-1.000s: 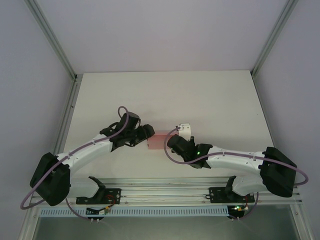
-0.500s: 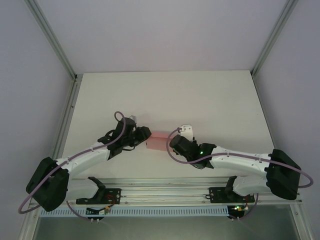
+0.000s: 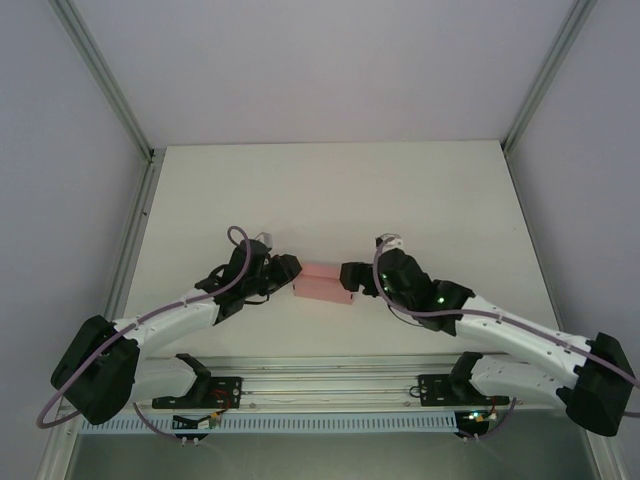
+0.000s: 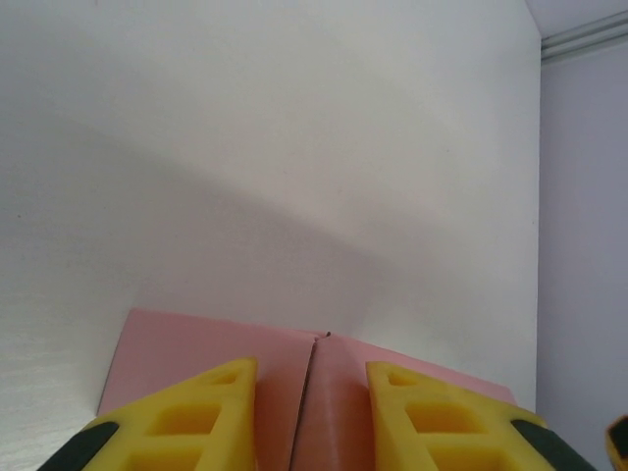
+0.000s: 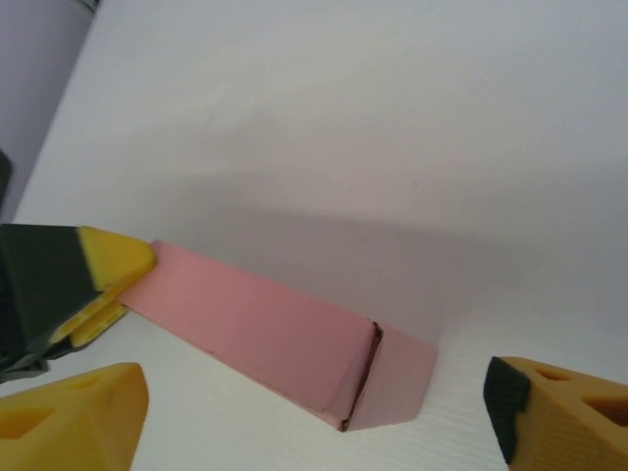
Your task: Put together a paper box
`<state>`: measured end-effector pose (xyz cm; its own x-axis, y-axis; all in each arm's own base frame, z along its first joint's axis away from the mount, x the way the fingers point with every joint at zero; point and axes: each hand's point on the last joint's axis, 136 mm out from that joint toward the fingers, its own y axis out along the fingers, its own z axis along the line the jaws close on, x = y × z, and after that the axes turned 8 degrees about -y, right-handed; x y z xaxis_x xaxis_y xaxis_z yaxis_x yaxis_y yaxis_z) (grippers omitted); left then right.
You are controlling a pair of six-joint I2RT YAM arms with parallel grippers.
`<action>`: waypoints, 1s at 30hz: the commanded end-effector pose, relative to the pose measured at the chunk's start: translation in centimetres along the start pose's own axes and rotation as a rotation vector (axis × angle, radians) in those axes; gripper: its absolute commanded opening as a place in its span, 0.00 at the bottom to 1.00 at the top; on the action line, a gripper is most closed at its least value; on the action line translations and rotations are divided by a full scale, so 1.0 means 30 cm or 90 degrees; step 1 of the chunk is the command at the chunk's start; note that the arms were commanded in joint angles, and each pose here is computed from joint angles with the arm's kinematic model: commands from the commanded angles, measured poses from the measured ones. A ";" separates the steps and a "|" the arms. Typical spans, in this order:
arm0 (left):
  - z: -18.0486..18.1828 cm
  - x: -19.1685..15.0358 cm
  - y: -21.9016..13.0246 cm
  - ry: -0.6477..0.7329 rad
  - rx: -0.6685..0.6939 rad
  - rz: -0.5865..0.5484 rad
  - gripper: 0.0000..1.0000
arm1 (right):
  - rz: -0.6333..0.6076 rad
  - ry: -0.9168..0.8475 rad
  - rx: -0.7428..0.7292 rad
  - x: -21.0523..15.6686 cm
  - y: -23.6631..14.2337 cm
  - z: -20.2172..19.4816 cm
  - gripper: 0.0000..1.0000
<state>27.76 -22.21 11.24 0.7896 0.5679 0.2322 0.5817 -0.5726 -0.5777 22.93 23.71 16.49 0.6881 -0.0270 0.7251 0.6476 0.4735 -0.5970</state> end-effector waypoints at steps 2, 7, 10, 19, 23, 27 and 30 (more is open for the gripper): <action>0.214 -0.098 0.008 -0.012 0.130 0.057 0.28 | 0.046 0.043 -0.034 -0.048 0.065 -0.020 0.79; 0.230 -0.109 0.010 -0.011 0.136 0.060 0.27 | 0.094 0.092 -0.079 -0.199 0.123 -0.117 0.64; 0.246 -0.116 0.009 -0.016 0.142 0.062 0.24 | 0.116 0.130 -0.070 -0.288 0.147 -0.157 0.51; 0.333 -0.137 0.002 -0.031 0.181 0.060 0.00 | 0.179 0.187 -0.078 -0.425 0.139 -0.233 0.22; 0.360 -0.142 0.002 -0.038 0.185 0.054 0.00 | 0.199 0.196 -0.076 -0.445 0.146 -0.232 0.17; 0.390 -0.165 0.011 -0.008 0.183 0.067 0.00 | 0.215 0.227 -0.091 -0.471 0.154 -0.251 0.13; 0.409 -0.193 0.022 0.070 0.176 0.066 0.00 | 0.225 0.237 -0.078 -0.485 0.159 -0.243 0.10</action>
<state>27.42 -22.09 10.07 0.7607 0.5783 0.2946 0.6386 -0.5859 -0.4989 23.60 24.55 9.84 0.7974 -0.3132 0.5157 0.5918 0.5731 -0.5669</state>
